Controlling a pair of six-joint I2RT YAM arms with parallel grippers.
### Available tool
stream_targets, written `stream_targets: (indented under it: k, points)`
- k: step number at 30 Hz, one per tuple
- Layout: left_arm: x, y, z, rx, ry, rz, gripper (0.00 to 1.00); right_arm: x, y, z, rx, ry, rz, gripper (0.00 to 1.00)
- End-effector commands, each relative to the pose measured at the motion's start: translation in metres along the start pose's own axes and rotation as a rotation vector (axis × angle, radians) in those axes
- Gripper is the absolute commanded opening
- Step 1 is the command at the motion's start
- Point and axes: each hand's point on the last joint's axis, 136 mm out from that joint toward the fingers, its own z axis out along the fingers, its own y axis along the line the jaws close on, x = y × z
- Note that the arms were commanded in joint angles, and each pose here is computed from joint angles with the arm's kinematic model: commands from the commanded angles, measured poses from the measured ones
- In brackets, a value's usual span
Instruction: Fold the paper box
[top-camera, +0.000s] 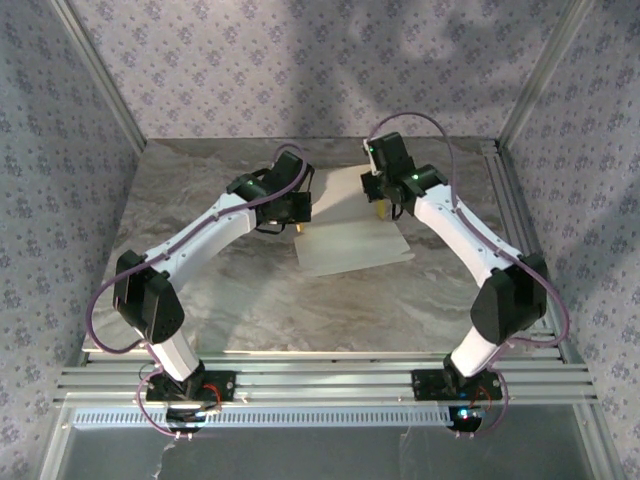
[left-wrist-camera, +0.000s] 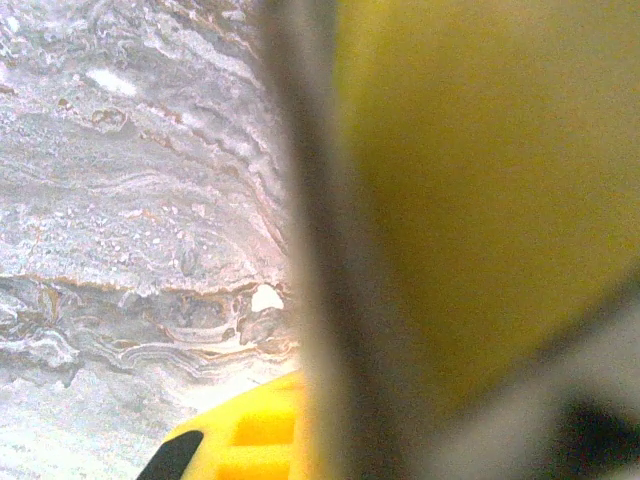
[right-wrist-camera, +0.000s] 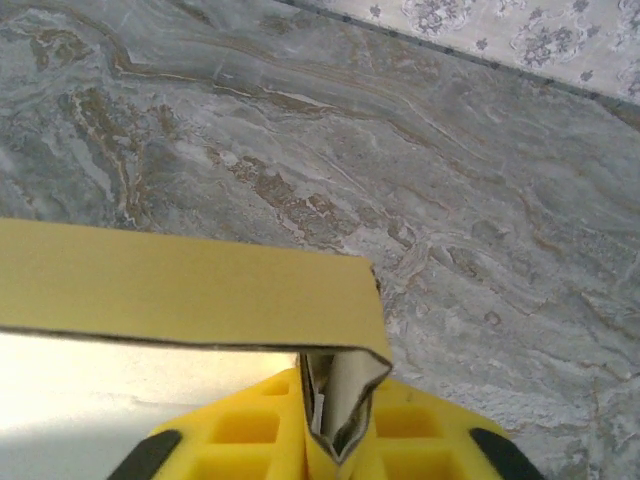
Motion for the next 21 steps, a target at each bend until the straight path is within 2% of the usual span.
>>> stream_targets:
  k: [1,15,21]
  points:
    - [-0.011,-0.005,-0.011,0.016,-0.029,0.003,0.0,-0.001,-0.024,0.001,0.15,0.001,-0.009,0.0]
    - [-0.009,0.003,-0.001,-0.039,-0.014,0.005,0.0,-0.005,-0.038,-0.022,0.444,-0.008,-0.16,0.0]
    - [-0.007,0.009,0.002,-0.07,-0.015,0.004,0.0,-0.003,-0.042,-0.029,0.492,-0.009,-0.157,0.0]
